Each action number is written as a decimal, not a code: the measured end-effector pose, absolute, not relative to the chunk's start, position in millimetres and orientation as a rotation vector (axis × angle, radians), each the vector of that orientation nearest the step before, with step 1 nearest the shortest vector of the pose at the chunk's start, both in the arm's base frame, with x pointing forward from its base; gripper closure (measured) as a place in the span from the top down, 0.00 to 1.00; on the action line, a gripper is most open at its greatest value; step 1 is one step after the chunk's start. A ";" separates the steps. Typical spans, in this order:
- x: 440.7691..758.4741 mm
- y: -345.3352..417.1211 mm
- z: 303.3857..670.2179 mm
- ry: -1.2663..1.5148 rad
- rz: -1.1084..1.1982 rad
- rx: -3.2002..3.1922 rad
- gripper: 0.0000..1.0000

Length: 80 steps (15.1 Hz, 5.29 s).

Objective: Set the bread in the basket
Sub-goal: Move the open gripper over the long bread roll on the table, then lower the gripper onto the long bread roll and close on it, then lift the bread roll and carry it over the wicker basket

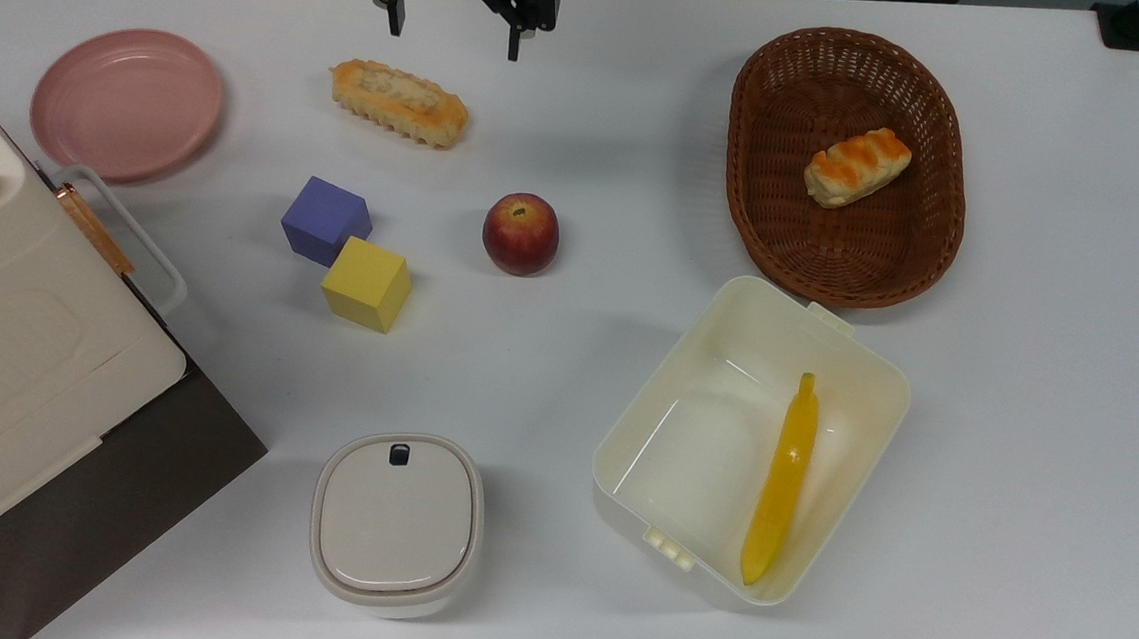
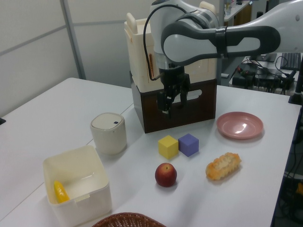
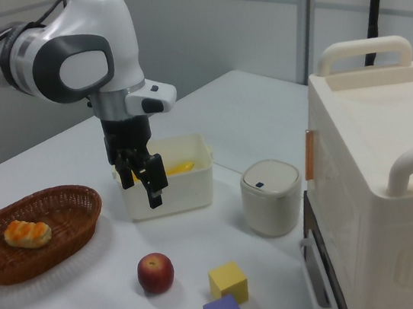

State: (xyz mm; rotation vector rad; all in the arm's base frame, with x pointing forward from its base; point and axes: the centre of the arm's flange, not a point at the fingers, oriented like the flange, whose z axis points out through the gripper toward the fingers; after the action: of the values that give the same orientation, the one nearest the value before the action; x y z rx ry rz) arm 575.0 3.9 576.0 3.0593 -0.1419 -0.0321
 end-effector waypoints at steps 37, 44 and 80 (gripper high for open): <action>481.7 -101.5 378.6 1.076 -0.279 2.913 1.00; 482.7 -101.9 366.3 1.180 -0.313 2.888 1.00; 538.3 59.4 432.9 1.119 -0.286 2.764 0.44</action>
State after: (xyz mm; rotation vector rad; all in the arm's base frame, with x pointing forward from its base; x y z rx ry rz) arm 538.3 59.4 432.9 2.7639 1.1186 -0.2864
